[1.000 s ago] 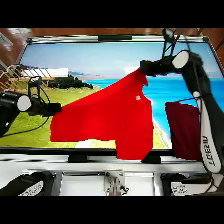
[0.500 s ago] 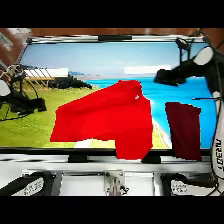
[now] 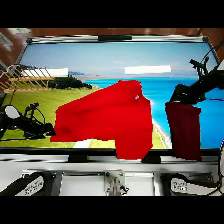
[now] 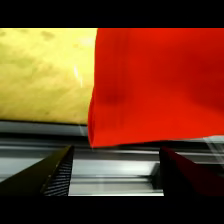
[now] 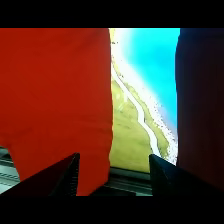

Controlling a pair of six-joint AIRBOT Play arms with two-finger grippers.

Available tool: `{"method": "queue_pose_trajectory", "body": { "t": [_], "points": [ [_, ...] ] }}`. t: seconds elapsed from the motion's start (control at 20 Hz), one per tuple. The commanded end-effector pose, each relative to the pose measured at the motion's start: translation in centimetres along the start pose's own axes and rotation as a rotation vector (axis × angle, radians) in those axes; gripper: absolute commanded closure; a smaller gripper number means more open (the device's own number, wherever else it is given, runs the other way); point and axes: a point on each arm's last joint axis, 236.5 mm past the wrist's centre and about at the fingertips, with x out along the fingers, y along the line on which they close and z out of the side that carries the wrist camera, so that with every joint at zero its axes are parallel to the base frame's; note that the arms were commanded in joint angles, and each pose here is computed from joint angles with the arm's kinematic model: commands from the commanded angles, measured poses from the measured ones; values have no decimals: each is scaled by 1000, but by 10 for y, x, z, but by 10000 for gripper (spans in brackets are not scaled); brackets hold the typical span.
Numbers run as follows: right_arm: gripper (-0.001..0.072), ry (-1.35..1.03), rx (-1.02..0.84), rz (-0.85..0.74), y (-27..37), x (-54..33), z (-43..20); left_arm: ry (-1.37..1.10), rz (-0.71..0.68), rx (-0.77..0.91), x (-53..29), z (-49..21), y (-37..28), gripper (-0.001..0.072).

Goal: Fold the shirts.

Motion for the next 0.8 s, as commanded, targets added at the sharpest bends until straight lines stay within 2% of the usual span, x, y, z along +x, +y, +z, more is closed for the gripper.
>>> {"method": "queue_pose_trajectory", "body": {
  "t": [0.0, 0.1, 0.15, 0.25, 0.3, 0.4, 0.5, 0.6, 0.65, 0.75],
  "points": [
    [166, 18, 6, 10, -2, 2, -5, 7, -29, 7, 21, -7, -1, 107],
    [166, 12, 6, 9, -2, 2, -4, 36, -29, -4, 32, -12, 1, 110],
    [166, 13, 6, 9, -2, 2, -4, 38, -34, -8, 35, -11, 0, 185],
    [166, 17, 7, 8, -3, 2, -5, 12, -54, -14, 37, -4, -4, 213],
    [165, 22, 8, 3, -4, 2, -6, 0, -55, -17, 37, -1, -4, 253],
    [165, 26, 37, -21, -10, 2, -7, 5, -54, -34, 39, -1, -4, 272],
    [166, 56, 63, -37, -16, 10, -14, 40, -71, -59, 46, -5, -6, 427],
    [166, 141, 94, -22, -20, 37, -36, 64, -90, -46, 49, -8, -10, 647],
    [165, 198, 102, -15, -20, 56, -52, 69, -91, -33, 49, -10, -10, 675],
    [166, 264, 116, 5, -17, 97, -78, 84, -96, -2, 47, -13, -11, 676]
  ]
}}
